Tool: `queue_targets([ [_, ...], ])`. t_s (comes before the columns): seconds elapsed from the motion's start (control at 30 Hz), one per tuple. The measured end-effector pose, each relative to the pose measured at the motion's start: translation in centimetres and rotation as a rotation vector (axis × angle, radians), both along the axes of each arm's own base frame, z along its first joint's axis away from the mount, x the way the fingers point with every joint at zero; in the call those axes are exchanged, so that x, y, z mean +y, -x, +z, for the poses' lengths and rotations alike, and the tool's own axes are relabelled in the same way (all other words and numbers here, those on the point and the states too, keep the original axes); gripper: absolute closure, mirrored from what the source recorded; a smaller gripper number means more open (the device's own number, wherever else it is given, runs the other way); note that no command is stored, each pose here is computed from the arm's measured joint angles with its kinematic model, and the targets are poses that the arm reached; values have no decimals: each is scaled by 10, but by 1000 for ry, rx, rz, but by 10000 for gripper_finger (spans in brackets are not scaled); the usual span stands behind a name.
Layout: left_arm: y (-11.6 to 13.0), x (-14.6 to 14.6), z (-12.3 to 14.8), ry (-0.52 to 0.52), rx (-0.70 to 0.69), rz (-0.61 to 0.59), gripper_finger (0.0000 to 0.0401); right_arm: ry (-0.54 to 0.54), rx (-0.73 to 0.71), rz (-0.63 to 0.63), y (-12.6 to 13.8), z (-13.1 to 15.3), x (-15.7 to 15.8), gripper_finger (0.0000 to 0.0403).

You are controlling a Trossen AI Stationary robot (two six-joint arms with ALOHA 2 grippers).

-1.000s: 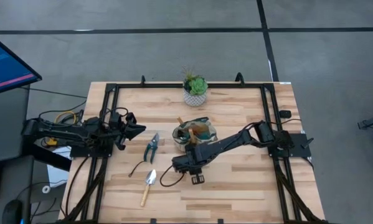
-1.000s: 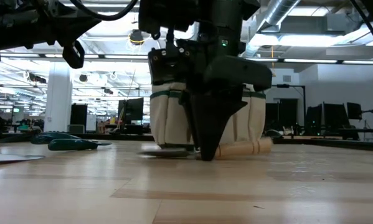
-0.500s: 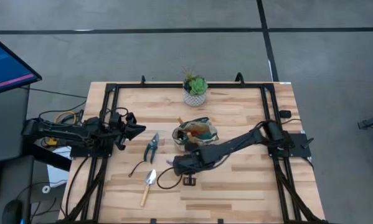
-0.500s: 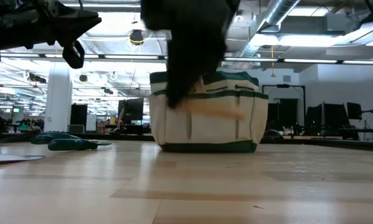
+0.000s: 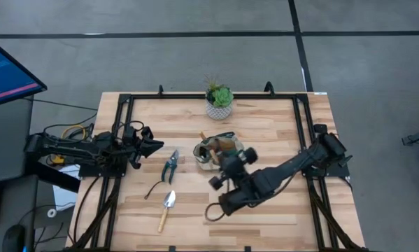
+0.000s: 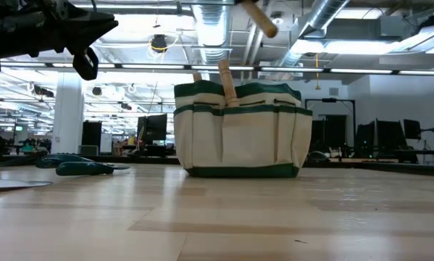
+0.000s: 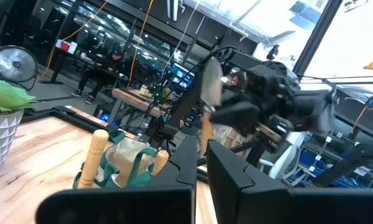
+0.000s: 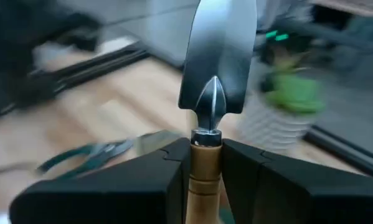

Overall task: Pick & Place Garden tools in Gardening bag
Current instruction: Put the trowel into the side pocket of the gardening bag

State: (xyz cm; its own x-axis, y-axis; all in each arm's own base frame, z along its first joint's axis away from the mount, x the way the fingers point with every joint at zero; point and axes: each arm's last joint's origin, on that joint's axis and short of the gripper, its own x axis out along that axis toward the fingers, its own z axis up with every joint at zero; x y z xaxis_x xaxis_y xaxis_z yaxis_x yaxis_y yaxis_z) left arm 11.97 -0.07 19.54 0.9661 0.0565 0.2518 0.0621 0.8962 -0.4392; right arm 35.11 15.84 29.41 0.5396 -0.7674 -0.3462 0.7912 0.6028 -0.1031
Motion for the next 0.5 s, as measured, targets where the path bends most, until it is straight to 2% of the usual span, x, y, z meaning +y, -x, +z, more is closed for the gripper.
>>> queue_targets([
  [0.23,0,0,0,0,0,0,393,59,-150,-174,29,-10,-10,348],
  [0.5,0,0,0,0,0,0,393,50,-321,-207,37,-40,-15,347],
])
